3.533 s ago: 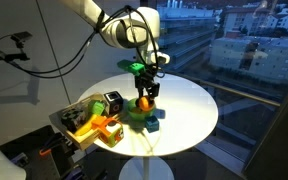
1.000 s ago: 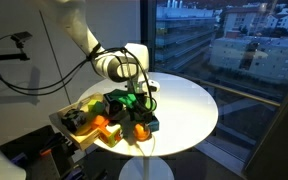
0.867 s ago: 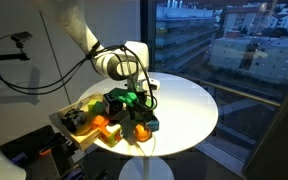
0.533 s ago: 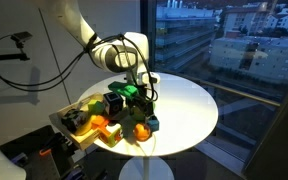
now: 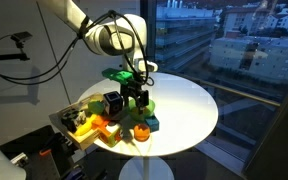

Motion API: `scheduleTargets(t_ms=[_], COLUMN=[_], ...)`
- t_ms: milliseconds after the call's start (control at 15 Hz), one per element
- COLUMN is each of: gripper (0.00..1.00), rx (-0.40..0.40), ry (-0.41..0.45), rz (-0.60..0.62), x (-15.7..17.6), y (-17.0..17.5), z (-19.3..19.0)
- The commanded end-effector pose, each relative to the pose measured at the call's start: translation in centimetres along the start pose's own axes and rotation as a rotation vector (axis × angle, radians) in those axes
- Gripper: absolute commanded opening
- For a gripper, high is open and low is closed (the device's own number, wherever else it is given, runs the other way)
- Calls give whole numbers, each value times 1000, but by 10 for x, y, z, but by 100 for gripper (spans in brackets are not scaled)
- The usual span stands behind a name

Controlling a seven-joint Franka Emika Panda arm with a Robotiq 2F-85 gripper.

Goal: Remove the orange from the green bowl and put it on the table

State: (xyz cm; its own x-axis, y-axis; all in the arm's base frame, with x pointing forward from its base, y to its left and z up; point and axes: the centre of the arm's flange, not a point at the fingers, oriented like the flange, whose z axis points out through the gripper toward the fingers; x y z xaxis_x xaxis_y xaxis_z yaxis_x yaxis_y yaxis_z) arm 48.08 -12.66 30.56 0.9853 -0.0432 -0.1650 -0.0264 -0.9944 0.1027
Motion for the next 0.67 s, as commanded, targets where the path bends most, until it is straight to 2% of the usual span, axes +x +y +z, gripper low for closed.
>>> scheduleTargets(t_ms=[0, 600], gripper=[100, 100], rx=[27, 115], ry=[-10, 59], rz=[-23, -142], x=[-16, -45], y=[-7, -47], z=[-32, -95])
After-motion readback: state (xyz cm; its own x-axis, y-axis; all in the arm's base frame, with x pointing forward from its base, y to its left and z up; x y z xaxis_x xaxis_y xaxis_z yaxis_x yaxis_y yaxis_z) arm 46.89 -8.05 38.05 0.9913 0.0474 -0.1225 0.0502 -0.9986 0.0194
